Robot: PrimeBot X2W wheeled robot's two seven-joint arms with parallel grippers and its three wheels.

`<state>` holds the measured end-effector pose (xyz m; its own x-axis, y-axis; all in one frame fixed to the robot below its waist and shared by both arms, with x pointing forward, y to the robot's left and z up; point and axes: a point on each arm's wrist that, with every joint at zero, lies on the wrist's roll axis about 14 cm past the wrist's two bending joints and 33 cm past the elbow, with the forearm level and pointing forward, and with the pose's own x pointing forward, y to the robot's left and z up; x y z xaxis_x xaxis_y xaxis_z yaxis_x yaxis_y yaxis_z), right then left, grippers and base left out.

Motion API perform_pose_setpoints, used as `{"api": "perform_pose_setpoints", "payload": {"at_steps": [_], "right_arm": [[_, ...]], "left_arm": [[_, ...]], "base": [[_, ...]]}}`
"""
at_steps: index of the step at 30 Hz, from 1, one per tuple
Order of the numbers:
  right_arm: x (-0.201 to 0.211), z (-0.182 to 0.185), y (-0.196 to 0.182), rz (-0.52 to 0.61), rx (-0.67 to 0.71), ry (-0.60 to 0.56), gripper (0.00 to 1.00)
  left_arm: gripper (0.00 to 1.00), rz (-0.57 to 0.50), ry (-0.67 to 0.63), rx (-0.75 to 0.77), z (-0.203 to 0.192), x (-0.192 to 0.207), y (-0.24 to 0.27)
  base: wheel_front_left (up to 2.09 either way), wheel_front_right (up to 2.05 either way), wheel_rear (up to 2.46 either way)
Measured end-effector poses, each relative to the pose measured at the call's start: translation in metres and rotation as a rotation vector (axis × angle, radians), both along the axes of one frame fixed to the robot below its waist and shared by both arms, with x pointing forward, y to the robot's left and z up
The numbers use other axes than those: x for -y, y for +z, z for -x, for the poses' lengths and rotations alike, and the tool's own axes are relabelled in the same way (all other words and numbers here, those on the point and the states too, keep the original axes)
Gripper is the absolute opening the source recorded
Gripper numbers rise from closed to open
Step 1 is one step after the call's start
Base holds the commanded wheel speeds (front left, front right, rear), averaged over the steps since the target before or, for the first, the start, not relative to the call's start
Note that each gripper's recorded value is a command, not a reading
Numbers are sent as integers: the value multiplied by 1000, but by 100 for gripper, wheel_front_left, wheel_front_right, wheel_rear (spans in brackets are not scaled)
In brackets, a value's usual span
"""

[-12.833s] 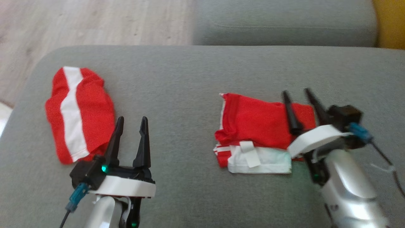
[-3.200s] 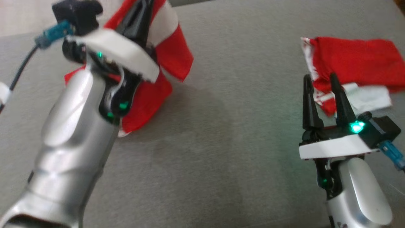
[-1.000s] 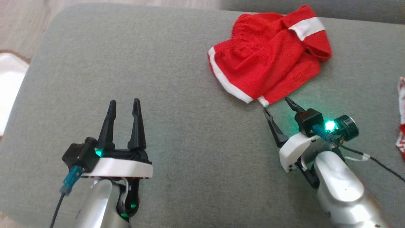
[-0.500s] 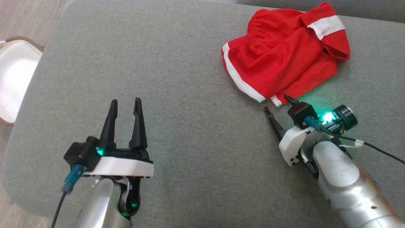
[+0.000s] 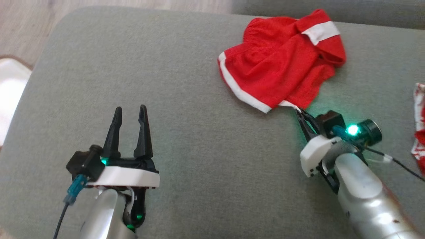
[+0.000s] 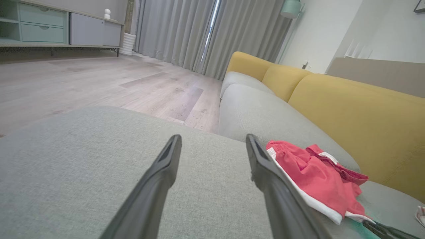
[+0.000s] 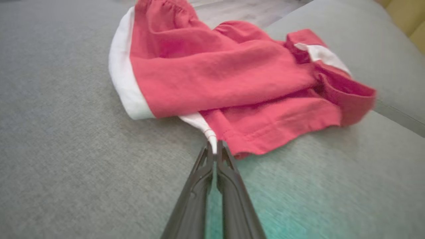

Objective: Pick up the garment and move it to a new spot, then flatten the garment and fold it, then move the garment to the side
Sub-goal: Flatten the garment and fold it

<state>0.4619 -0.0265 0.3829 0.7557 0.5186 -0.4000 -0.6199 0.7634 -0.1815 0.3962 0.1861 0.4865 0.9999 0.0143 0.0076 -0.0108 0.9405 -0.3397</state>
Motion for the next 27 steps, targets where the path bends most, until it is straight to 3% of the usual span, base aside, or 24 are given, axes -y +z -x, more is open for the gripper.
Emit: {"api": "perform_pose_setpoints", "payload": {"at_steps": [5,17,18,19,27], "right_arm": [[51,22,-3,-48,-16,-156,0],[159,51,11,16,4,-412,0],[163,52,12,22,11,-420,79],[166,52,15,15,22,-433,100],[118,36,56,-159,152,-393,100]], "left_arm": [[100,8,-44,32,-6,15,9],[100,19,-154,61,-9,53,17],[100,19,-156,61,-9,53,17],[100,19,-157,59,-9,54,17],[100,16,-136,54,-5,46,16]], "base": [[0,0,0],[0,0,0],[0,0,0],[0,0,0],[0,0,0]]}}
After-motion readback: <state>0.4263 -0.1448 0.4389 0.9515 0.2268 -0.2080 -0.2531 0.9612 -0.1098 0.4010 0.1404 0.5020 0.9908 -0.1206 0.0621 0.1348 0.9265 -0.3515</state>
